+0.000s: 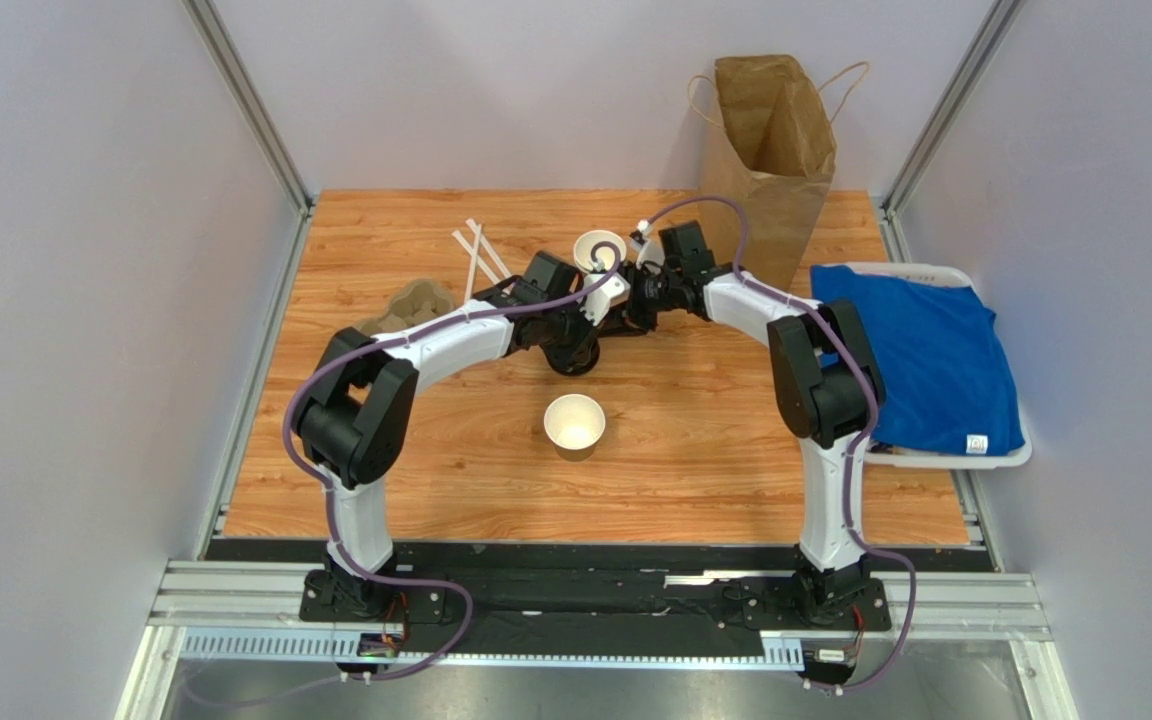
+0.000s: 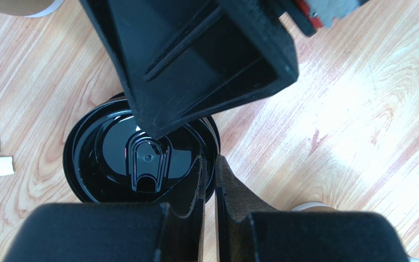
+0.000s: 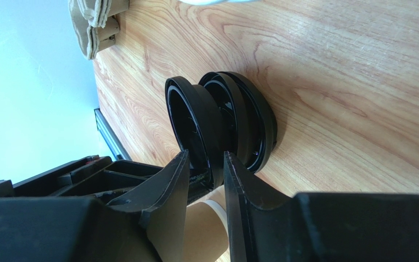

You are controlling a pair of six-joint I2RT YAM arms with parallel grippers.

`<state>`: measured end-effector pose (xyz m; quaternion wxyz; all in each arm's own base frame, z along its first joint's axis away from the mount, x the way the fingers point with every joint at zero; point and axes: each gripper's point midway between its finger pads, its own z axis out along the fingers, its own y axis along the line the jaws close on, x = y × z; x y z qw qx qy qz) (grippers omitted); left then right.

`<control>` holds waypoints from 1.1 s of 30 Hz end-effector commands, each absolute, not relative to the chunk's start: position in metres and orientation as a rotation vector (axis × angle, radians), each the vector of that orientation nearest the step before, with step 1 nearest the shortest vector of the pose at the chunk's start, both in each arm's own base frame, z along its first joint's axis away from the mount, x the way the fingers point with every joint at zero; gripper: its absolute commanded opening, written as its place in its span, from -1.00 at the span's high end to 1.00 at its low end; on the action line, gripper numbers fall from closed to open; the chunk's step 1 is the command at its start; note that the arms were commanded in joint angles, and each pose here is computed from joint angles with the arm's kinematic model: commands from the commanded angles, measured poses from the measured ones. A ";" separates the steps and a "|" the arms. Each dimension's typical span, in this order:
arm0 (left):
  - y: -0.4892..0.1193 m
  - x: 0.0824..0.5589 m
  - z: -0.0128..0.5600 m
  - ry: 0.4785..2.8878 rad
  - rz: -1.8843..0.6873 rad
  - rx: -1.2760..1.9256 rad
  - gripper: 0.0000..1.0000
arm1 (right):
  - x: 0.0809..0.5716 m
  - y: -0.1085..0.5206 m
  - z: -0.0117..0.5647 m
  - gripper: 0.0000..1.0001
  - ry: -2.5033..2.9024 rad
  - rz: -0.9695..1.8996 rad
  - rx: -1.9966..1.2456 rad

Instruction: Pack the takeout coffee

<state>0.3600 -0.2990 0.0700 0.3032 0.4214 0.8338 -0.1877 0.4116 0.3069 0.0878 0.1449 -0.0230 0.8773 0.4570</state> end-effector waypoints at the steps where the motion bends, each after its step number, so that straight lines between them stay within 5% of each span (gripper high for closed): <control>1: -0.308 0.363 0.100 2.091 -0.534 1.133 1.00 | 0.423 0.320 0.105 0.32 2.454 1.313 -0.117; 8: -0.308 0.362 0.098 2.098 -0.539 1.133 1.00 | 0.423 0.324 0.104 0.38 2.455 1.323 -0.124; 17: -0.304 0.364 0.094 2.115 -0.514 1.128 0.95 | 0.425 0.324 0.101 0.98 2.463 1.307 -0.129; 33: -0.303 0.363 0.115 2.121 -0.517 1.094 0.17 | 0.428 0.326 0.115 1.00 2.429 1.316 -0.153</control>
